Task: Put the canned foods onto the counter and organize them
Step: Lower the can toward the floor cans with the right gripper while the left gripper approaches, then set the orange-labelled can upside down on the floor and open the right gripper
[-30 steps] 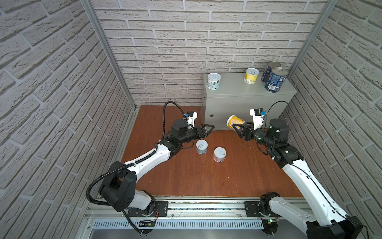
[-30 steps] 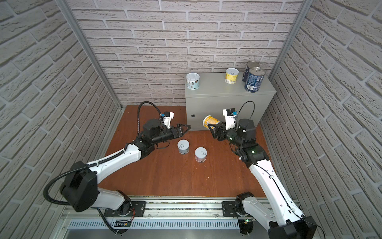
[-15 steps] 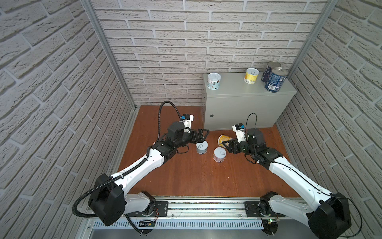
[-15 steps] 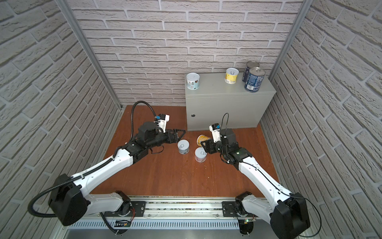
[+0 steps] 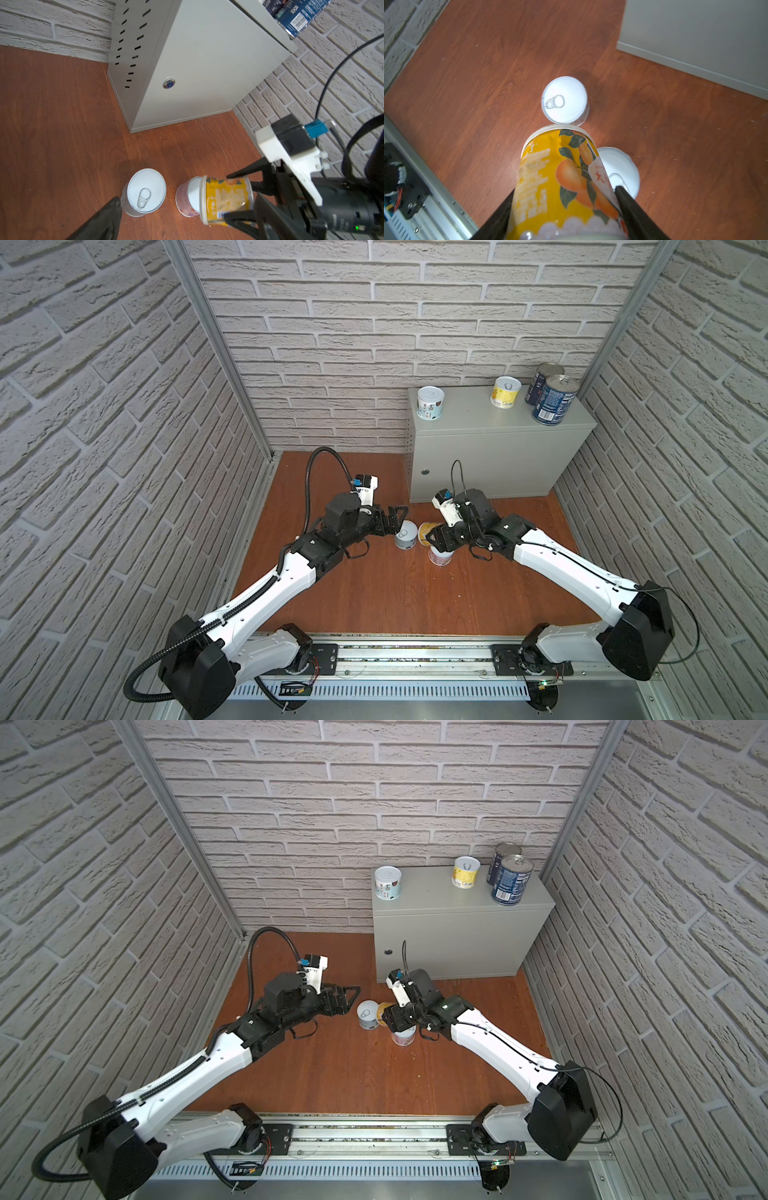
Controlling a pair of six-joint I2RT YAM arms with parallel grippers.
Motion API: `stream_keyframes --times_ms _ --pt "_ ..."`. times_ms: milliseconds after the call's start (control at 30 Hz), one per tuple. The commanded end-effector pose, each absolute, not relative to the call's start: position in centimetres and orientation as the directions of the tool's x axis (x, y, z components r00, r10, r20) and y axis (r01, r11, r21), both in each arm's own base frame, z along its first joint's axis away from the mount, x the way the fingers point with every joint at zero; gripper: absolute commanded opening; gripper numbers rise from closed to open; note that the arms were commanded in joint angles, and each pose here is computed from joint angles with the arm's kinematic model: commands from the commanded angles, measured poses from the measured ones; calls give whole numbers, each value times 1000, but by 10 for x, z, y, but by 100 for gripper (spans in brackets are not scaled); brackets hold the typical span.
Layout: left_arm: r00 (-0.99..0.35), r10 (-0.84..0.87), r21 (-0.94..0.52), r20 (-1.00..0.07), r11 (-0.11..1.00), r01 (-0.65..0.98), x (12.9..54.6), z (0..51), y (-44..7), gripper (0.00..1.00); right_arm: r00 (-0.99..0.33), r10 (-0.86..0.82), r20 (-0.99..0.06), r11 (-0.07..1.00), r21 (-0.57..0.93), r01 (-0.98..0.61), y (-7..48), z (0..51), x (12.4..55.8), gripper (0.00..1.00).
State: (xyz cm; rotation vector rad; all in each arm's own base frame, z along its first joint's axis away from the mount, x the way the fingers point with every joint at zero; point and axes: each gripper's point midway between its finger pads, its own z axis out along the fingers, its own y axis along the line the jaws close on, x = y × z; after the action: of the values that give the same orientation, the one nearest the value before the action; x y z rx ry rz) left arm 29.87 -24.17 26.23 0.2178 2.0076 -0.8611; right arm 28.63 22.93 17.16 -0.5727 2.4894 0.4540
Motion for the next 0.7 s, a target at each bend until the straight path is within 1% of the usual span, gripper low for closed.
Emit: stream_keyframes --times_ms 0,133,267,400,467,500,533,600,667 --pt "-542 -176 -455 -822 775 438 300 260 -225 98 -761 -357 -542 821 206 -532 254 170 276 28" --pt "-544 -192 -447 -817 806 388 298 247 -209 98 -771 -412 -486 797 218 -564 276 147 268 27" --pt "-581 -182 -432 -794 840 328 293 229 -191 99 -799 -409 -442 811 225 -540 286 125 273 25" --pt "-588 -187 -425 -787 855 297 285 220 -179 99 -807 -426 -409 813 218 -540 294 108 277 26" --pt "-589 -186 -419 -786 862 286 283 216 -174 98 -805 -431 -408 806 228 -547 299 106 279 30" --pt "-593 -183 -414 -784 867 278 282 214 -172 98 -805 -429 -410 805 231 -547 301 107 280 34" --pt "-595 -180 -409 -783 870 275 281 213 -170 98 -803 -428 -414 802 235 -549 302 107 281 40" --pt "-604 -164 -398 -780 875 276 279 208 -169 98 -802 -425 -420 797 245 -551 306 109 282 54" --pt "-608 -150 -389 -780 877 282 278 203 -169 98 -798 -424 -429 790 257 -557 309 113 282 63"
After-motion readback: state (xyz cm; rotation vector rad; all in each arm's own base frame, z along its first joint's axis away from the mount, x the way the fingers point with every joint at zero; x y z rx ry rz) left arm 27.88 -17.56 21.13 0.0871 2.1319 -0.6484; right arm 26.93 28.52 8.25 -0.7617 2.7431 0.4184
